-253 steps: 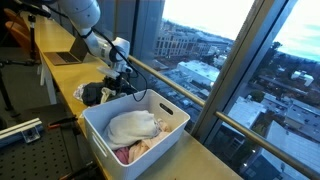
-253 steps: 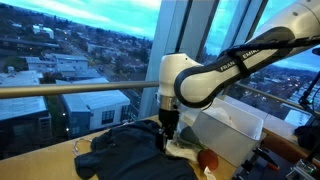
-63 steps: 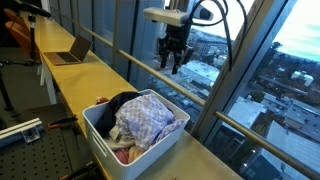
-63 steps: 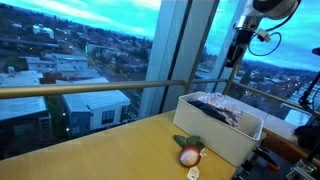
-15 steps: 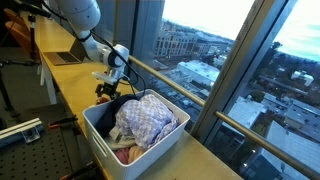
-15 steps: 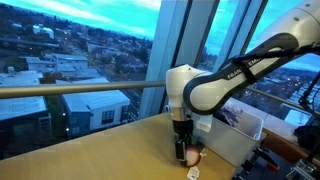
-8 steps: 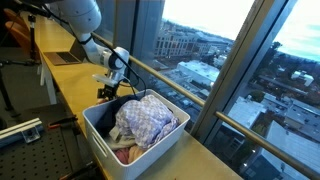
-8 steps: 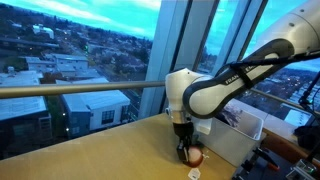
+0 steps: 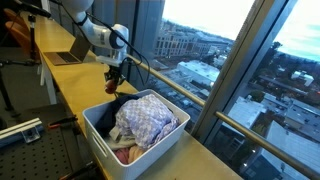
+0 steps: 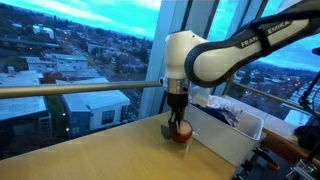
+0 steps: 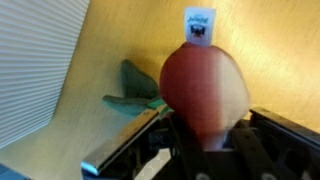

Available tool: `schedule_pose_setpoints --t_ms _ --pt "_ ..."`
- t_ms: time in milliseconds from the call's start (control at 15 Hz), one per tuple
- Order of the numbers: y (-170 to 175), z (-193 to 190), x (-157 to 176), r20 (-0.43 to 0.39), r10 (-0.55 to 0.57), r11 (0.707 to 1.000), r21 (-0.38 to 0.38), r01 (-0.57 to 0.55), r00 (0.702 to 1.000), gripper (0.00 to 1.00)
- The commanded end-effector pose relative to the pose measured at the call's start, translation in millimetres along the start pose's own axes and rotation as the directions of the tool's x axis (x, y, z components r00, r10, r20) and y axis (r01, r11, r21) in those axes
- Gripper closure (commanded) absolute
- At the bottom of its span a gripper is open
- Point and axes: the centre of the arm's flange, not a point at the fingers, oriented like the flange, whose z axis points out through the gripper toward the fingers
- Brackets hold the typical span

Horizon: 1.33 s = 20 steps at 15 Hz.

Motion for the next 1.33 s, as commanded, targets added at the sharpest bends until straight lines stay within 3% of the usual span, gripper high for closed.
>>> schedule_pose_setpoints --t_ms 0,267,533,733,1267 --pt "46.5 -81.6 -28.1 -0.087 0.051 0.995 -0.084 -0.058 0.995 0.97" --pt "122.3 -148.1 -72.9 -0.186 0.165 0.975 -0.117 -0.189 0.969 0.97" --pt "187.6 -168.8 -124.9 -0.224 0.282 0.944 -0.110 -0.311 0.933 0.97" --pt "206.9 -138.7 -146.4 -0.191 0.330 0.932 -0.089 -0.351 0.925 0.97" --pt "215.3 23.9 -164.2 -0.003 0.391 0.918 -0.064 -0.390 0.920 0.97"
